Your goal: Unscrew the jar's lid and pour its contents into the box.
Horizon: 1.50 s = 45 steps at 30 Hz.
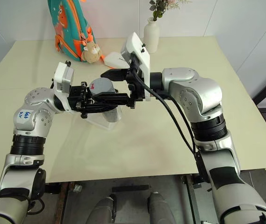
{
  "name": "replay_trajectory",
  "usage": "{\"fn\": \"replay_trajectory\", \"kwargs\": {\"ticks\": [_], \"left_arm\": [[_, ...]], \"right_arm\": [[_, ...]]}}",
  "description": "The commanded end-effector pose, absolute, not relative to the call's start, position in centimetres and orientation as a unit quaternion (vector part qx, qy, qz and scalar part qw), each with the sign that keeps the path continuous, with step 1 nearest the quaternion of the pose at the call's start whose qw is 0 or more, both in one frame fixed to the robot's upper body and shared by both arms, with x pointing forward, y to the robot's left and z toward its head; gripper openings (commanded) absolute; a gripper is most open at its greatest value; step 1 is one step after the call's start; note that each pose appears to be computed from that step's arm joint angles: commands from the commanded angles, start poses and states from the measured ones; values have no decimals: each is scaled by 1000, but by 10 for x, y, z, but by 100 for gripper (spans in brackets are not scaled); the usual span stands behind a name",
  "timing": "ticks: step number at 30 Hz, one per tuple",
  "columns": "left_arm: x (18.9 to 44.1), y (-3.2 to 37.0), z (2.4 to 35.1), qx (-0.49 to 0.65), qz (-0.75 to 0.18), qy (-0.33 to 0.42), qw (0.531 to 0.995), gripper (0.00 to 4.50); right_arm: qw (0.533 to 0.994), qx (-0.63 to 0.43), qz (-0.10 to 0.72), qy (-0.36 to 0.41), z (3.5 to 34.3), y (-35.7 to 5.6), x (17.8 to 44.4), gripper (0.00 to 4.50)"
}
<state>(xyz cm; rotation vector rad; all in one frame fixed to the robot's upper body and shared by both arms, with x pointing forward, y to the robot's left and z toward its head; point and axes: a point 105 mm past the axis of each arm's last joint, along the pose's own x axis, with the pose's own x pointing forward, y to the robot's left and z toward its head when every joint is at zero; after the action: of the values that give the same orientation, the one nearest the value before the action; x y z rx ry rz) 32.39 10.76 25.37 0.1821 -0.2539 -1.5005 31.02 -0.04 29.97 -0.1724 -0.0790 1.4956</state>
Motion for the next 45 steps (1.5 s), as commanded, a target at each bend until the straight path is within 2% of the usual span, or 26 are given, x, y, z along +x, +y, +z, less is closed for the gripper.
{"fn": "replay_trajectory", "kwargs": {"ticks": [1, 2, 4, 9, 15, 19, 22, 24, 26, 27, 30, 31, 35, 39, 45], "left_arm": [[318, 110, 264, 94, -678, -136, 717, 213], [318, 110, 264, 94, -678, -136, 716, 213], [319, 110, 264, 95, -678, -135, 717, 213], [319, 110, 263, 95, -678, -134, 717, 213], [319, 112, 262, 96, -676, -132, 719, 213], [318, 113, 260, 100, -675, -129, 719, 213], [317, 113, 259, 100, -675, -129, 720, 213], [318, 116, 261, 99, -670, -131, 724, 213], [318, 120, 262, 100, -663, -132, 730, 213], [319, 121, 262, 101, -661, -132, 732, 213], [322, 130, 265, 101, -644, -135, 747, 213], [323, 132, 266, 100, -639, -136, 750, 213], [327, 147, 276, 77, -621, -145, 766, 213], [333, 155, 279, 69, -608, -148, 777, 213], [342, 162, 282, 58, -592, -151, 790, 213]], "right_arm": [[722, -87, 683, -62, 314, 2, 304, 447], [722, -86, 684, -63, 314, 2, 304, 447], [721, -85, 685, -68, 316, 3, 303, 409], [720, -74, 685, -79, 321, 5, 301, 257], [712, -1, 698, -76, 331, 6, 293, 255], [700, 89, 703, -94, 351, -3, 286, 255], [715, 88, 685, -105, 352, -14, 286, 255], [760, 58, 635, -128, 348, -33, 297, 255], [807, -10, 573, -147, 335, -58, 307, 255], [816, -30, 558, -149, 330, -64, 309, 255], [890, -95, 422, -145, 301, -119, 333, 255], [902, -109, 391, -147, 295, -131, 336, 255], [927, -145, 324, -124, 240, -162, 329, 255], [965, -93, 225, -93, 189, -196, 335, 255], [984, -61, 157, -58, 147, -224, 340, 255]]}}
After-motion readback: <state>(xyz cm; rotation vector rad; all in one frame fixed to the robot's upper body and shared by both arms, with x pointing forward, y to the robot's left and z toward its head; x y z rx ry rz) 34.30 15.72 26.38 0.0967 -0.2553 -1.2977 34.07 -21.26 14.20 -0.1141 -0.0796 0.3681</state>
